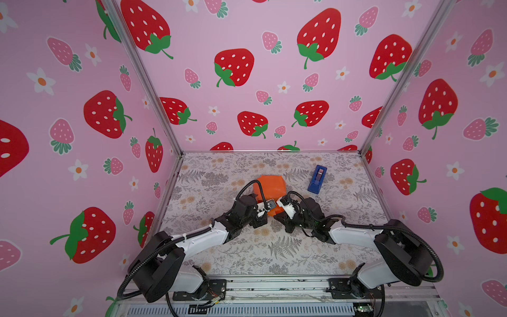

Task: Wrap a gift box in wrapping paper
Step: Fifth fold the wrapping paper around the gift box.

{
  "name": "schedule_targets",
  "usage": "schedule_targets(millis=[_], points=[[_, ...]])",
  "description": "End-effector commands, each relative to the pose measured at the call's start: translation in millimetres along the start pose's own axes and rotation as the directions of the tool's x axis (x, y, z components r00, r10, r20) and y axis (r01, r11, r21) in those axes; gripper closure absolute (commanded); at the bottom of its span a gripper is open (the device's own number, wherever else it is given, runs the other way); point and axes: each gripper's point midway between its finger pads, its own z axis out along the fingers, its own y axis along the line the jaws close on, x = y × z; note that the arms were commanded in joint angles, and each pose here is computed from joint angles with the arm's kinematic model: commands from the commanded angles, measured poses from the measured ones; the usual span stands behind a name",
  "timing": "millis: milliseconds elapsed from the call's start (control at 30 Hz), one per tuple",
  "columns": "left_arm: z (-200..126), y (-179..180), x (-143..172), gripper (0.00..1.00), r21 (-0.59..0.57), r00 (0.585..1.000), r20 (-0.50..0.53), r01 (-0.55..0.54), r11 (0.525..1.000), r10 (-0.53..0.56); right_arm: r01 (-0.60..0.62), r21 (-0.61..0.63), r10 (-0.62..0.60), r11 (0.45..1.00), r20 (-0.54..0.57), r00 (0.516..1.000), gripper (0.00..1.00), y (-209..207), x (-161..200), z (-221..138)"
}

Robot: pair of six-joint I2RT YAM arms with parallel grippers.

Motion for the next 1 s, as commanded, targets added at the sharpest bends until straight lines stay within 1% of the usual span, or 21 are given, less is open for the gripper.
schedule_targets(millis=[0, 67, 167, 300, 500, 733, 767, 867, 967], points=[[-9, 9, -26, 0.01, 0.025, 0.991, 0.121, -0.061, 0.998, 0.058, 0.003, -0.026, -0.002, 1.000, 0.023, 1.000, 1.00, 6, -7, -6], [-8, 0, -28, 0.01, 0.103, 0.988, 0.131, -0.091, 0.991, 0.077, 0.000, -0.025, 0.001, 1.000, 0.023, 1.000, 1.00, 6, -6, -7], [-7, -17, -33, 0.01, 0.207, 0.981, 0.158, -0.147, 0.967, 0.116, -0.003, -0.022, 0.004, 1.000, 0.031, 1.000, 1.00, 5, -9, -9], [-1, -26, -31, 0.01, 0.254, 0.976, 0.161, -0.186, 0.949, 0.148, -0.006, -0.023, 0.007, 1.000, 0.041, 0.999, 1.00, 5, -13, -10], [11, -21, -34, 0.01, 0.220, 0.968, 0.170, -0.218, 0.951, 0.183, -0.010, -0.031, 0.011, 0.999, 0.046, 0.999, 1.00, 5, -16, -11], [17, -29, -32, 0.01, 0.259, 0.963, 0.177, -0.243, 0.935, 0.202, -0.012, -0.031, 0.013, 0.999, 0.049, 0.999, 1.00, 4, -19, -10], [20, -28, -31, 0.01, 0.250, 0.964, 0.169, -0.242, 0.937, 0.204, -0.012, -0.034, 0.014, 0.999, 0.051, 0.999, 1.00, 4, -20, -10], [27, -21, -31, 0.01, 0.177, 0.961, 0.150, -0.258, 0.950, 0.233, -0.018, -0.044, 0.021, 0.999, 0.053, 0.998, 1.00, 5, -23, -9], [32, -20, -32, 0.01, 0.156, 0.957, 0.146, -0.272, 0.950, 0.250, -0.022, -0.050, 0.025, 0.998, 0.057, 0.998, 1.00, 6, -25, -9]])
